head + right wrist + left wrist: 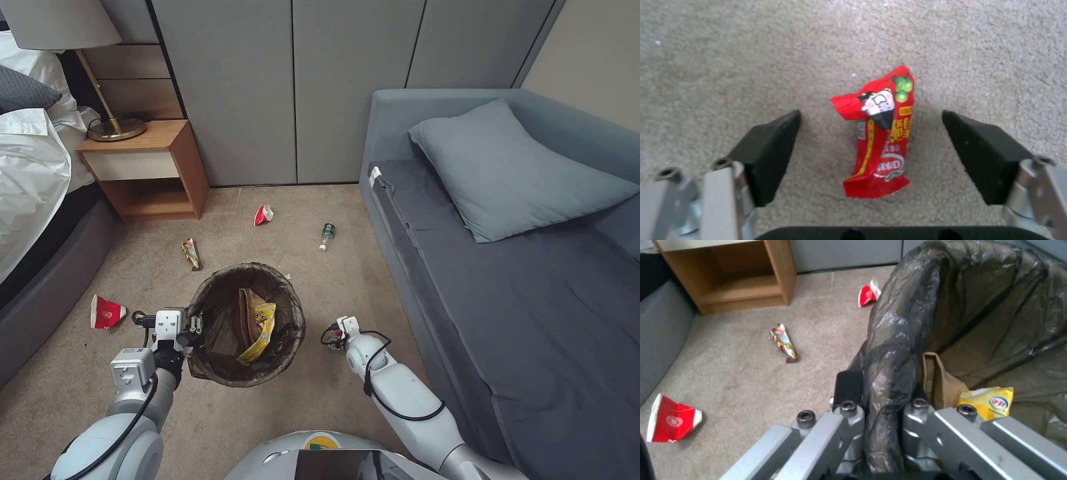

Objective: Pick up the trash bin, then pick up the garbage from the floor and place it into the trash bin.

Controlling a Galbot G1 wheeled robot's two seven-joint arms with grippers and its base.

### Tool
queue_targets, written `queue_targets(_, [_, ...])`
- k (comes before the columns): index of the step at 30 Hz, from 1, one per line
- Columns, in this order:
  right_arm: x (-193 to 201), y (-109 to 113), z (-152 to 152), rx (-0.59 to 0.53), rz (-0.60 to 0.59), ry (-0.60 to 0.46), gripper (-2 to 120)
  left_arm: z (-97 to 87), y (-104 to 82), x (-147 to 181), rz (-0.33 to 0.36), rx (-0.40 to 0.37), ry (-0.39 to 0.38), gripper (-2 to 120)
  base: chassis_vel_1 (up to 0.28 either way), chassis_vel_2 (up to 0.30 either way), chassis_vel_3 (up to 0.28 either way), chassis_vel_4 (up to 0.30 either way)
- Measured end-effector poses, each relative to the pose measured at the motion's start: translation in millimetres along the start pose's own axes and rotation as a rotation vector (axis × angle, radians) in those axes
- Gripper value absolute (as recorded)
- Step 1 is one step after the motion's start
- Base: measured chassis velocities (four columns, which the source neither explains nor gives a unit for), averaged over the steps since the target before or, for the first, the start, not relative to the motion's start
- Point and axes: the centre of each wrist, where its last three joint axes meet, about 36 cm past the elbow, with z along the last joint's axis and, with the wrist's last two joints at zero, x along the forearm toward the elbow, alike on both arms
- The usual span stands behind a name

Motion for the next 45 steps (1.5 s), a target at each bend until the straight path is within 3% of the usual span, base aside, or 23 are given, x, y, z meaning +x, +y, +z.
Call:
queue_targets(13, [-1.5,2.3,3.6,0.001,-0.004,0.002,44,-0.3,-0.4,-0.3,0.0,0.002,-0.002,5,0.0,0.0,0.0,0.0])
queue_targets(19, [-1.7,2.0,4.0,0.001,-0.004,0.001,34,-0.4,-0.6,-0.5,0.0,0.003,-0.003,5,0.0,0.0,0.0,0.0])
queue_targets(31, [-5.5,-4.8,7.1,0.003,0.016,0.003,3,-0.7,-1.1,-0.7,0.001,0.002,-0.006,5,0.0,0.0,0.0,0.0])
queue_targets(41, [-5.8,-10.1,6.8,-0.01,0.028,-0.01,0,-0.6,-0.8,-0.6,0.002,0.001,-0.007,5,0.0,0.0,0.0,0.0])
queue_targets(45, [3.9,-20.0,-1.7,-0.01,0.066,-0.075,0,-0.4,-0.5,-0.4,0.004,-0.002,-0.005,5,0.0,0.0,0.0,0.0])
